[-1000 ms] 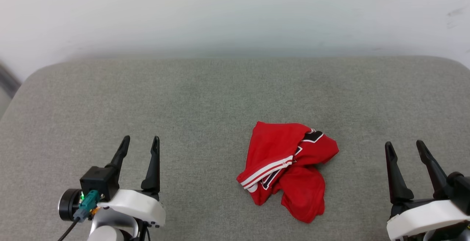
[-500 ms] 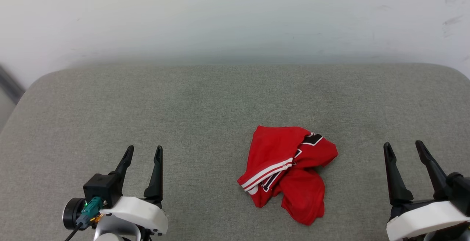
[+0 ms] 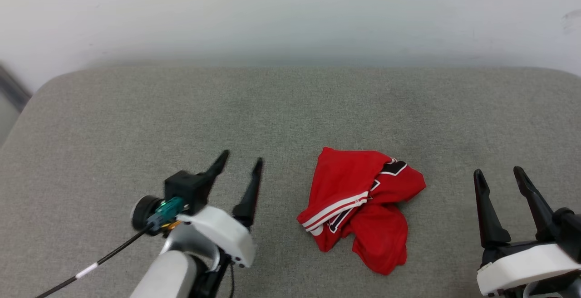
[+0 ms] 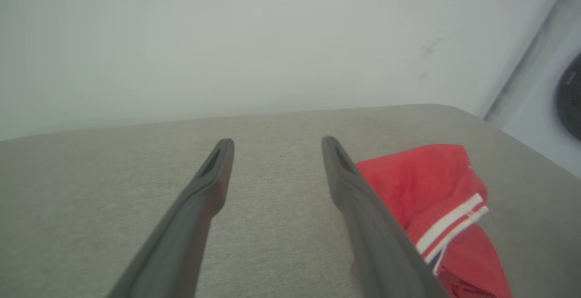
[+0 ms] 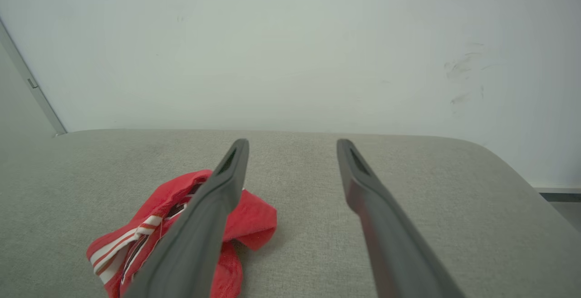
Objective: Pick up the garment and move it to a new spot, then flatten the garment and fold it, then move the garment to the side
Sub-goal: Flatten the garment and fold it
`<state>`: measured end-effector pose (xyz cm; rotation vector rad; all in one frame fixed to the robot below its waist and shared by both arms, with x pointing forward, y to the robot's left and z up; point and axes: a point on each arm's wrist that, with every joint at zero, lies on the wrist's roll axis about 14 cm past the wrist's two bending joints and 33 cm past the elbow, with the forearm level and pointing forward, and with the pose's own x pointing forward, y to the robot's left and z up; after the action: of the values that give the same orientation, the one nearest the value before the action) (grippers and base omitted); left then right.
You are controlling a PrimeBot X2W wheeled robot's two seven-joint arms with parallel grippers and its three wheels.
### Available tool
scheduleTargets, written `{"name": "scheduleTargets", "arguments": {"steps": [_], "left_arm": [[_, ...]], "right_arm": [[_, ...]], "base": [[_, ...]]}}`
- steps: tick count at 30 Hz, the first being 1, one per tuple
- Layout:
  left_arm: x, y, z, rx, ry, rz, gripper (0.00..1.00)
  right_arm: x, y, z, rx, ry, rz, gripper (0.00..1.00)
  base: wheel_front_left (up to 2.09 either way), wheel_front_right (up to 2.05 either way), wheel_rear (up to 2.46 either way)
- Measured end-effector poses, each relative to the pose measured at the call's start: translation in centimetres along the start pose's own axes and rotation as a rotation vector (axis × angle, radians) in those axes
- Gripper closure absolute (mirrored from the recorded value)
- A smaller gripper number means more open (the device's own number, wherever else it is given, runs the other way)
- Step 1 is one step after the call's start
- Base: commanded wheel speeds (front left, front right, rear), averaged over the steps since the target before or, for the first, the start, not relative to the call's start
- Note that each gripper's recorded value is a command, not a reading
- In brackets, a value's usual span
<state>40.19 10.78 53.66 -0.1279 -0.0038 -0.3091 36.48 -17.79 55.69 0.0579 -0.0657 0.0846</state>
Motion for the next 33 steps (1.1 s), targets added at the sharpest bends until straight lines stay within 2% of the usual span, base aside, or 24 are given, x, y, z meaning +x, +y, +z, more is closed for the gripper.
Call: {"name": "scheduleTargets", "arguments": {"steps": [5, 11, 14, 22, 23, 24, 25, 30, 33], "left_arm": [[2.0, -6.1, -1.9, -0.008, 0.146, -0.217, 0.0], [1.4, -11.2, -6.5, 0.006, 0.398, -0.418, 0.0], [0.9, -12.4, -8.2, 0.026, 0.495, -0.484, 0.0], [2.7, -11.4, -11.1, 0.127, 0.635, -0.529, 0.0], [2.7, -11.4, -11.5, 0.134, 0.653, -0.535, 0.34], [2.9, -11.5, -11.6, 0.131, 0.654, -0.543, 0.64], [3.1, -11.8, -11.6, 0.128, 0.652, -0.553, 1.0], [4.6, -12.4, -9.3, 0.1, 0.536, -0.567, 1.0], [5.6, -11.7, -6.8, 0.059, 0.429, -0.528, 1.0]], "right_arm": [[0.9, 0.4, -0.5, 0.001, 0.013, 0.014, 0.0], [1.1, -0.3, -1.3, 0.004, 0.035, -0.007, 0.0], [1.2, -0.6, -1.9, 0.006, 0.05, -0.018, 0.0], [2.4, -1.5, -3.3, 0.018, 0.071, -0.041, 0.0], [2.5, -1.6, -3.5, 0.018, 0.074, -0.044, 0.0], [2.6, -1.7, -3.7, 0.019, 0.076, -0.046, 0.0], [2.6, -1.8, -3.9, 0.024, 0.079, -0.05, 0.0], [2.6, -2.2, -4.5, 0.028, 0.087, -0.061, 0.0], [2.8, -1.9, -4.6, 0.032, 0.09, -0.051, 0.0]], "base": [[0.0, 0.0, 0.0], [0.0, 0.0, 0.0], [0.0, 0.0, 0.0], [0.0, 0.0, 0.0], [0.0, 0.0, 0.0], [0.0, 0.0, 0.0], [0.0, 0.0, 0.0], [0.0, 0.0, 0.0], [0.0, 0.0, 0.0]]}}
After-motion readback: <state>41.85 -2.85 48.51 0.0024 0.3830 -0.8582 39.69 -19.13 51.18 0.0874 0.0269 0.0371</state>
